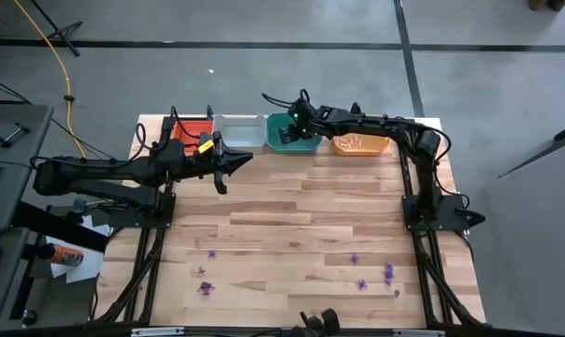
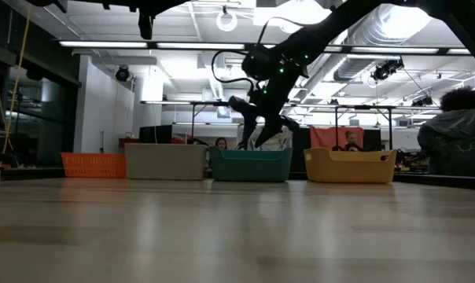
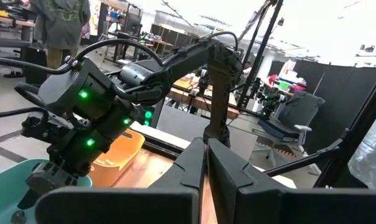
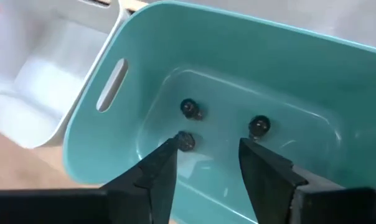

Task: Sort Halloween decoration
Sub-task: Put the violet spider into the orange bin

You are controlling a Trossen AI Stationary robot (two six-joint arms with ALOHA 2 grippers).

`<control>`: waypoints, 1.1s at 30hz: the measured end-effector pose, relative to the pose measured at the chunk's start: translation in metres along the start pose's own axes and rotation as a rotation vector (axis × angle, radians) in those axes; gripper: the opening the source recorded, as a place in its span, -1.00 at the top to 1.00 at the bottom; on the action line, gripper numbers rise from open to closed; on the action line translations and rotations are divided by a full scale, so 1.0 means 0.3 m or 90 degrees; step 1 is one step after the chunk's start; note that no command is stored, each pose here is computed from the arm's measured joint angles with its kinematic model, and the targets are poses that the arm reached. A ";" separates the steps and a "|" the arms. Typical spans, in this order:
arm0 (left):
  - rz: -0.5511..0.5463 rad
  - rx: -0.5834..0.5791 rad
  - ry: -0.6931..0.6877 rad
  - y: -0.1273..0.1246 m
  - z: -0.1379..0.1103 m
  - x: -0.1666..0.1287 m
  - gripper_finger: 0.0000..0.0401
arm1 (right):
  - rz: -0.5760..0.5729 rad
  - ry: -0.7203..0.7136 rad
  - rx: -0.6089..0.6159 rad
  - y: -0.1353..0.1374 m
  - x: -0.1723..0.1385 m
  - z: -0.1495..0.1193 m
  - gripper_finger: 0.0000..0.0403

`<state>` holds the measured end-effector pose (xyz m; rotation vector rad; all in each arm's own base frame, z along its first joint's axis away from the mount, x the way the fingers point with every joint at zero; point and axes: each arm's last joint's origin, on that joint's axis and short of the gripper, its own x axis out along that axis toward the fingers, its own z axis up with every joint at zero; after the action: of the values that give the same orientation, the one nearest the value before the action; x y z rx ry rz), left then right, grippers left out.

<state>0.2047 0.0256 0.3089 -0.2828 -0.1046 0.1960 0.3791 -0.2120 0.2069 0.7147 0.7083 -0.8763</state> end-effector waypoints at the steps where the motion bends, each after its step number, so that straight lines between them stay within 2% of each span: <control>1: 0.000 0.000 0.000 0.000 0.000 0.000 0.95 | 0.009 0.005 -0.004 -0.004 -0.004 0.005 0.16; 5: 0.000 0.000 0.000 0.000 0.000 0.000 0.95 | 0.067 0.021 -0.030 -0.012 -0.050 0.031 0.11; 10: 0.000 0.000 0.001 0.000 -0.001 0.000 0.95 | 0.094 0.046 -0.136 0.003 -0.192 0.028 0.11; 13: 0.000 0.000 0.002 0.000 -0.001 0.000 0.95 | 0.083 0.061 -0.210 0.029 -0.274 -0.006 0.11; 17: 0.005 0.001 0.016 0.002 -0.008 0.000 0.95 | 0.078 0.080 -0.269 0.071 -0.358 -0.062 0.11; 21: 0.008 0.002 0.026 0.004 -0.014 0.000 0.95 | 0.099 0.096 -0.309 0.087 -0.415 -0.166 0.11; 24: 0.009 0.002 0.030 0.004 -0.015 0.000 0.95 | 0.102 0.128 -0.287 0.047 -0.452 -0.277 0.11; 28: 0.009 0.002 0.030 0.004 -0.015 0.000 0.95 | 0.109 0.156 -0.216 -0.029 -0.532 -0.415 0.11; 33: 0.009 0.002 0.030 0.004 -0.015 0.000 0.95 | 0.175 0.217 -0.101 -0.109 -0.643 -0.546 0.11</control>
<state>0.2050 0.0256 0.3041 -0.2842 -0.0557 0.2031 0.2230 -0.0165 0.2576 0.8054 0.9459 -0.4448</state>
